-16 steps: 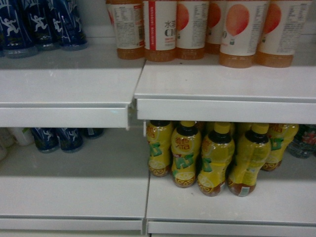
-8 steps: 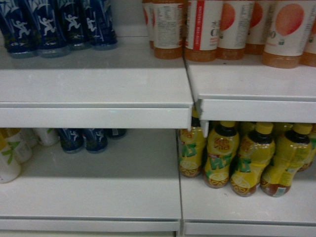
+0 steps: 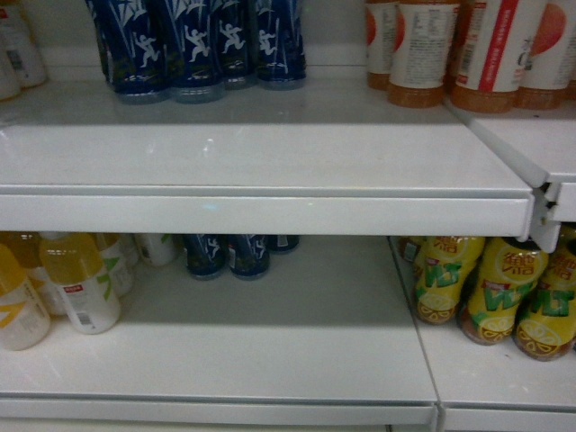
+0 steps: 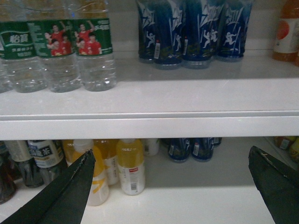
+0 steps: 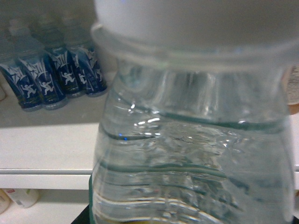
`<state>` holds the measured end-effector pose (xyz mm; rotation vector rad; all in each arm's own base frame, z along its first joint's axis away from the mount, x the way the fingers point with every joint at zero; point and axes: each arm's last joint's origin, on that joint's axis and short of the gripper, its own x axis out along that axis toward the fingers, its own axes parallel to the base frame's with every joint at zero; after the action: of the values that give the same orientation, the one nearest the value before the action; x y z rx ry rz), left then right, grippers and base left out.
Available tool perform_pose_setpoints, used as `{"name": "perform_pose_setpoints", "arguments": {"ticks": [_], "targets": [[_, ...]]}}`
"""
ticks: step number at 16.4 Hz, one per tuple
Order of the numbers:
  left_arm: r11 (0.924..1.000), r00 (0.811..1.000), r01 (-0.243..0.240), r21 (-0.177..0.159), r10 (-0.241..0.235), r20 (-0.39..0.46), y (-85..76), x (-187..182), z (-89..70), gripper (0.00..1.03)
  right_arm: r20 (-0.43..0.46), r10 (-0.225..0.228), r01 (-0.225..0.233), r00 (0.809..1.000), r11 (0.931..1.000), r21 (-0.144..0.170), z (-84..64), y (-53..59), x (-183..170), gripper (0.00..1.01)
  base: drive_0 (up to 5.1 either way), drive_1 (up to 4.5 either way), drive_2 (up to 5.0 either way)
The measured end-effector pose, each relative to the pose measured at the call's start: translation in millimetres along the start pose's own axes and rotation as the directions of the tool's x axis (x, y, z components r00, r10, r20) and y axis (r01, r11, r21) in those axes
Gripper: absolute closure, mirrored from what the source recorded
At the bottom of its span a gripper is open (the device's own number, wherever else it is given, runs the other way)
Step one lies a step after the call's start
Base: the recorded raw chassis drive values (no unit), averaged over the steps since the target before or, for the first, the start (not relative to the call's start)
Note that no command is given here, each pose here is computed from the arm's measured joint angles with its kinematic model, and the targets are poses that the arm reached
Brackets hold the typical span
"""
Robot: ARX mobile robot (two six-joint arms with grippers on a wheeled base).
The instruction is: Move water from second to third shelf
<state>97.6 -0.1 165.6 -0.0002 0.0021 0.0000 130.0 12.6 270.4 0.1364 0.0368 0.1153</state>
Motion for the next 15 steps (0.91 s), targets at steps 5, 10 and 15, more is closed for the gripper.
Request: {"name": "perform_pose_setpoints", "arguments": {"ticks": [5,10,15], "targets": [[1.0000,1.000,0.000,0.000,0.000,0.000,0.0,0.0,0.0,0.05,0.000,-0.001,0.001,1.000,1.0000,0.000,0.0,-0.1,-0.1,0.58,-4.7,2.07,2.1],[1.0000,1.000,0.000,0.000,0.000,0.000,0.0,0.0,0.0,0.05,0.000,0.002,-0.002,1.000,1.0000,0.000,0.0,0.1,-0.1,0.58,-4.7,2.08,2.1],[1.0000,1.000,0.000,0.000,0.000,0.001,0.0,0.0,0.1,0.05,0.000,0.004,-0.004,1.000,1.0000,0.000,0.0,0.2,-0.1,0.58,-4.7,2.11,2.1]]}}
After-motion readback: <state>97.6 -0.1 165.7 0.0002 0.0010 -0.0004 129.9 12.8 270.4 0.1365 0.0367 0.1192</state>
